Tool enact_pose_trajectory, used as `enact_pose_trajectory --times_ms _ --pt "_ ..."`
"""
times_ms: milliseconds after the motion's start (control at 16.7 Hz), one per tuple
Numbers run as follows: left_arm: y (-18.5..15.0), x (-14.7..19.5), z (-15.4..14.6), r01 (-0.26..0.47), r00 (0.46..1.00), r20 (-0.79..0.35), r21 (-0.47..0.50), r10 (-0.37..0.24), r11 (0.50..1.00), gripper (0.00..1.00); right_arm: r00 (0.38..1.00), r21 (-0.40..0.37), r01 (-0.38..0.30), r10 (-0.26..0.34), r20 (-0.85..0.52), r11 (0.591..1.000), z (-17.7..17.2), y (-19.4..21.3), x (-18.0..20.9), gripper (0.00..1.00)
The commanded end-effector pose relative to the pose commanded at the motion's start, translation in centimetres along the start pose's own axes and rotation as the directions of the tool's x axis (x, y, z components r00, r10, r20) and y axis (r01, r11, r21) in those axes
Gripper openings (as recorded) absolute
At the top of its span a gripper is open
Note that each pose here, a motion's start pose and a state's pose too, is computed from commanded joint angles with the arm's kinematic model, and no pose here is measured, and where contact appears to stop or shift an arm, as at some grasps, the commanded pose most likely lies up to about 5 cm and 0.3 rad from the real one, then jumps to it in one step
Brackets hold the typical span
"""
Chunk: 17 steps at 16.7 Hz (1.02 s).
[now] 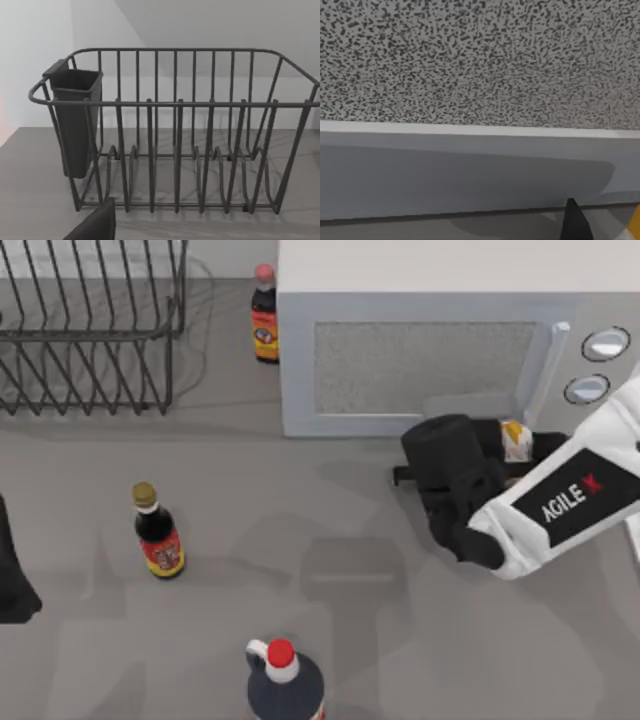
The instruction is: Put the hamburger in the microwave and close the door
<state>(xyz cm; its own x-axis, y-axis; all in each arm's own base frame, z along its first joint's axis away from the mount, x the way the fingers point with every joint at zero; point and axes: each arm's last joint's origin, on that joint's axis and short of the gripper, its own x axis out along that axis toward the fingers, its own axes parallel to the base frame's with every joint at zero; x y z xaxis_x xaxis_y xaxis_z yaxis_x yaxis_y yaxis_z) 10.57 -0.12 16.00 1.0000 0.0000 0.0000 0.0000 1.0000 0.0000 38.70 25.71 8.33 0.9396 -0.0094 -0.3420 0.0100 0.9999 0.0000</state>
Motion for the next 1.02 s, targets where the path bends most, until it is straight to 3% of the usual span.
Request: enact_pose_trajectory --times_ms 540,1020 --pt "0.00 0.00 0.00 0.000 1.000 0.000 0.000 0.000 1.000 1.00 1.000 0.000 0.000 0.000 0.000 1.000 0.00 0.00 0.00 0.98" --pt "0.00 0.00 0.00 0.000 1.000 0.000 0.000 0.000 1.000 1.00 1.000 0.000 0.000 0.000 0.000 1.000 0.00 0.00 0.00 1.00"
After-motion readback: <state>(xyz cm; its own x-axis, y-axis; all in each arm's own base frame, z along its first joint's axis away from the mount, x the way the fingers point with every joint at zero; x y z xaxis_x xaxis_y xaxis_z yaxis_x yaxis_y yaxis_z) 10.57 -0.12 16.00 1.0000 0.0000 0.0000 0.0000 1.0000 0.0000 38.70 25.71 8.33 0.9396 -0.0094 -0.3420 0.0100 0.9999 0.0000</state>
